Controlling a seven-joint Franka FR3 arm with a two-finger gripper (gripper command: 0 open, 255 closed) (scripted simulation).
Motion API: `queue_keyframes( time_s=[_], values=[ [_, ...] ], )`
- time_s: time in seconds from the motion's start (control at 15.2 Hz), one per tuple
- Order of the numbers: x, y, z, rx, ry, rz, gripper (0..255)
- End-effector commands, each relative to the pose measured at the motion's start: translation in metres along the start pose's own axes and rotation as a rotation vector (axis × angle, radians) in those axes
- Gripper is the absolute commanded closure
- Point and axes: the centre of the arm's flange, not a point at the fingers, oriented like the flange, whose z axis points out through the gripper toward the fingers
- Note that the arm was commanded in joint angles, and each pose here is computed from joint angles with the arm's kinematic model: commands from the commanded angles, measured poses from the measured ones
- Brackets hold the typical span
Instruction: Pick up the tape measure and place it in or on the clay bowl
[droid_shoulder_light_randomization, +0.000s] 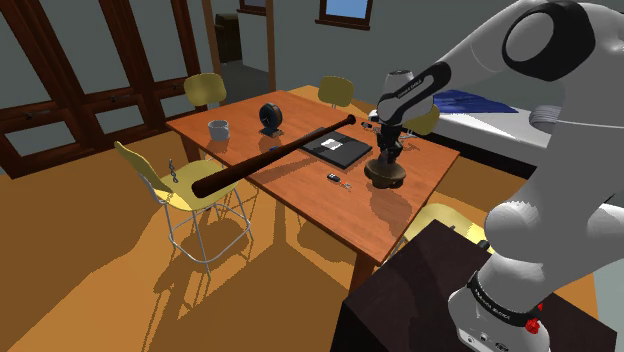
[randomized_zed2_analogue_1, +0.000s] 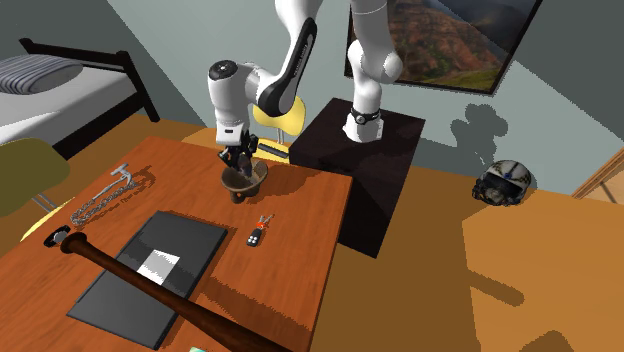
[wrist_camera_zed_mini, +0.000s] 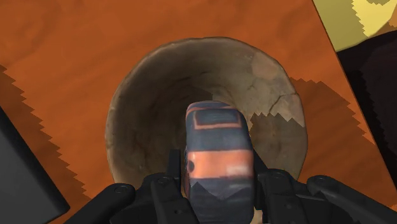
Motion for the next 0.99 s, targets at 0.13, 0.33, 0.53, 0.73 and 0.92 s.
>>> queue_keyframes(
  time_s=[0.13, 0.33, 0.53, 0.73, 0.92],
  values=[
    [0.0, 0.0, 0.001, -0.001, 0.0, 0.0, 255],
    [0.0, 0.0, 0.001, -0.001, 0.0, 0.0, 0],
    [0.0, 0.0, 0.001, -0.001, 0.0, 0.0, 0],
    [0.0, 0.0, -0.012, -0.001, 0.0, 0.0, 0],
    [0.0, 0.0, -0.049, -0.001, 0.0, 0.0, 0]
  ],
)
